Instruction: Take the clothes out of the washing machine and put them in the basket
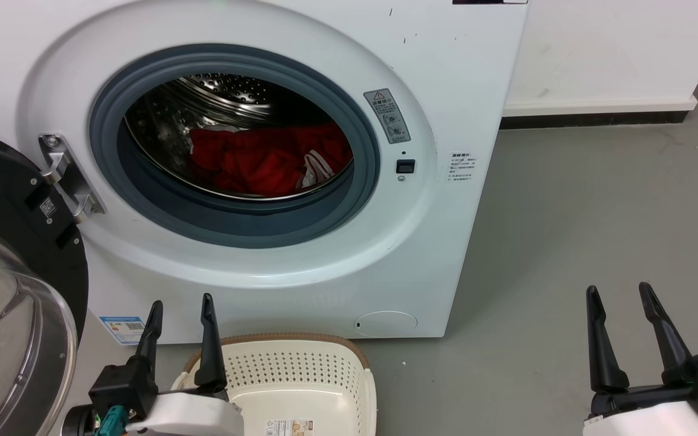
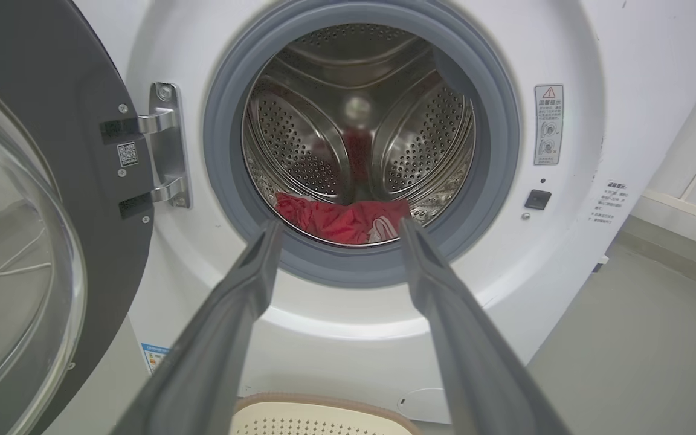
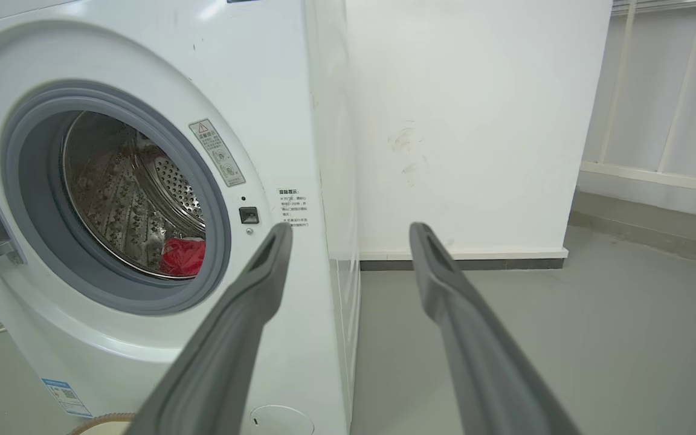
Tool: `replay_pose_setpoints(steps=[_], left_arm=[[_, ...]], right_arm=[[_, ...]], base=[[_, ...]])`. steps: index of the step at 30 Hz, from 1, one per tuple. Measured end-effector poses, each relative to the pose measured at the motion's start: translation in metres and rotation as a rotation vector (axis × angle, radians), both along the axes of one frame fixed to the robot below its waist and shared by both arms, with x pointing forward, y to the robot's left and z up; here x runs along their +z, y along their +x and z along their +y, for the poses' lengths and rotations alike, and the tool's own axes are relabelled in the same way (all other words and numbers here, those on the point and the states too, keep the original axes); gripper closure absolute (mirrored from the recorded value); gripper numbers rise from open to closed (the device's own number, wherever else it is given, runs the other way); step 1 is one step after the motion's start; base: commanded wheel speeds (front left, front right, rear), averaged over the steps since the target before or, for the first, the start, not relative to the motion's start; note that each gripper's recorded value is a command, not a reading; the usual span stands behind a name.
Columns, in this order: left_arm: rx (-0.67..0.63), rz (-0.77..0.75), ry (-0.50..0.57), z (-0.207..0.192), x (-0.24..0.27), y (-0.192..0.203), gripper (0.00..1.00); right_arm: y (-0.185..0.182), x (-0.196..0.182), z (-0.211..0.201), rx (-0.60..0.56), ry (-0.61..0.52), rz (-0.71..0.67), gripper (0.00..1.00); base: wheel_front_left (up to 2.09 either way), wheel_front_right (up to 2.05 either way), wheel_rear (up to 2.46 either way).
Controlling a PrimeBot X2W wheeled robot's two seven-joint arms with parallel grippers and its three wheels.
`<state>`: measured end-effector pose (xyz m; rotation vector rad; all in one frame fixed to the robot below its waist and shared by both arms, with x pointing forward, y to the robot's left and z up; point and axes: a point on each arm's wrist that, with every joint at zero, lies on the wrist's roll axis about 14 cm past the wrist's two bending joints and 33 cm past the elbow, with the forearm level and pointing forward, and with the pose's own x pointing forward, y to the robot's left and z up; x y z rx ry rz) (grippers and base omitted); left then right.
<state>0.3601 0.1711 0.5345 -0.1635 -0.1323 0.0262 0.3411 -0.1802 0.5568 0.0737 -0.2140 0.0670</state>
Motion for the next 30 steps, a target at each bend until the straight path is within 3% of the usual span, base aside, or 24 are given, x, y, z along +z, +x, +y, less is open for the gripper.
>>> replay_pose_setpoints(steps=[19,30], left_arm=[[0.007,-0.045,0.144,-0.004,0.005,-0.007,0.00],[0.010,-0.051,0.187,-0.004,0.004,-0.010,0.00]], right_arm=[[-0.008,0.007,0.005,-0.001,-0.154,-0.043,0.00],[-0.012,0.007,0.005,-0.003,-0.184,-0.052,0.00]], base=[[0.00,0.00,0.00],[0.00,0.00,0.00]])
